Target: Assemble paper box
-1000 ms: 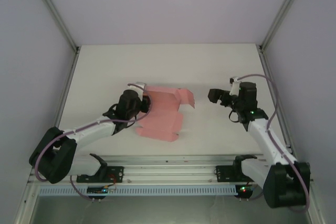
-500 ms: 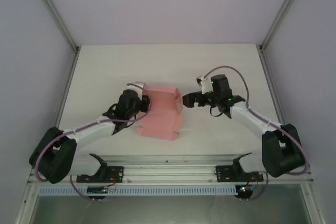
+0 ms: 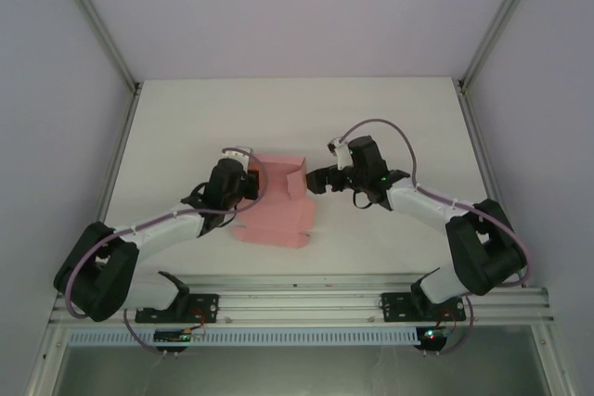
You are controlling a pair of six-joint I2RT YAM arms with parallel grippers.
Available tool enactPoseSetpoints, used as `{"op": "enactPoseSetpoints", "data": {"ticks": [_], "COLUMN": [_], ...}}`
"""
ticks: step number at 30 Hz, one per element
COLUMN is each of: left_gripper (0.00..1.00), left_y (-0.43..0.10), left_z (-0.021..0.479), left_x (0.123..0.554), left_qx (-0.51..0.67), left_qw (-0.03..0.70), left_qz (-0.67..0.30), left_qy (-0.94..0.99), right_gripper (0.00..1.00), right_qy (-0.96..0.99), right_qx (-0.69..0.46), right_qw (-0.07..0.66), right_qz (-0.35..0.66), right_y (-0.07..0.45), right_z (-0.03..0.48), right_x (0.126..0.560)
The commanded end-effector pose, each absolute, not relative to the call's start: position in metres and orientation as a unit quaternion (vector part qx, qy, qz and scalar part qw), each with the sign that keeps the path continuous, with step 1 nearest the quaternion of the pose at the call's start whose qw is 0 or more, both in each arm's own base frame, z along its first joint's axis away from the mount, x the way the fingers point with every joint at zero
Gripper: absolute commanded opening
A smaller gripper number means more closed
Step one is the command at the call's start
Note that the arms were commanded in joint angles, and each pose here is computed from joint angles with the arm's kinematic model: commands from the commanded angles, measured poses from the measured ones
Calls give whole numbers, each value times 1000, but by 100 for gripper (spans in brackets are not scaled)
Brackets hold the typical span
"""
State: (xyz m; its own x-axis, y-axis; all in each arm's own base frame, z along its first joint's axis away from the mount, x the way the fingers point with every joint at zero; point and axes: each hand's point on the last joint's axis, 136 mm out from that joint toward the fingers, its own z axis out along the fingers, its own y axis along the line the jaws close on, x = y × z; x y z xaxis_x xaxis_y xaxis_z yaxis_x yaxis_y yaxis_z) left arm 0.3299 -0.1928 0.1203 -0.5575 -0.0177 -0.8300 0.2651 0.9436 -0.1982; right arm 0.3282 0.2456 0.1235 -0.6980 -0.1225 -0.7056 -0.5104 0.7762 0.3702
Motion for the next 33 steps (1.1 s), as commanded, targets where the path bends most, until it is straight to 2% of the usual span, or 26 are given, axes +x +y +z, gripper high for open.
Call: {"op": "enactPoseSetpoints", "data": {"ticks": [1, 5, 9, 14, 20, 28, 33], "left_gripper": [0, 0, 0, 0, 0, 0, 0], "left_y": [-207, -204, -206, -211, -213, -212, -213], "left_z": [153, 155, 155, 155, 158, 155, 152], "left_x": [334, 334, 334, 333, 333, 336, 336], "left_qx": [69, 68, 75, 85, 88, 79, 75], "left_qw": [495, 499, 497, 495, 497, 493, 486], "left_qz": [-184, -179, -180, -190, -193, -187, -191], "left_qy": [847, 845, 845, 844, 841, 846, 849], "right_gripper": [99, 99, 98, 90, 87, 80, 74], "right_qy": [881, 890, 881, 844, 812, 817, 840], "right_qx": [-146, -131, -155, -232, -302, -329, -307], "right_qw": [369, 360, 360, 377, 368, 351, 362], "right_qz": [259, 248, 265, 303, 337, 316, 262], "right_y": [226, 191, 179, 197, 230, 270, 282], "right_z": [141, 142, 151, 172, 182, 177, 169], "right_x": [331, 318, 302, 293, 289, 301, 312]}}
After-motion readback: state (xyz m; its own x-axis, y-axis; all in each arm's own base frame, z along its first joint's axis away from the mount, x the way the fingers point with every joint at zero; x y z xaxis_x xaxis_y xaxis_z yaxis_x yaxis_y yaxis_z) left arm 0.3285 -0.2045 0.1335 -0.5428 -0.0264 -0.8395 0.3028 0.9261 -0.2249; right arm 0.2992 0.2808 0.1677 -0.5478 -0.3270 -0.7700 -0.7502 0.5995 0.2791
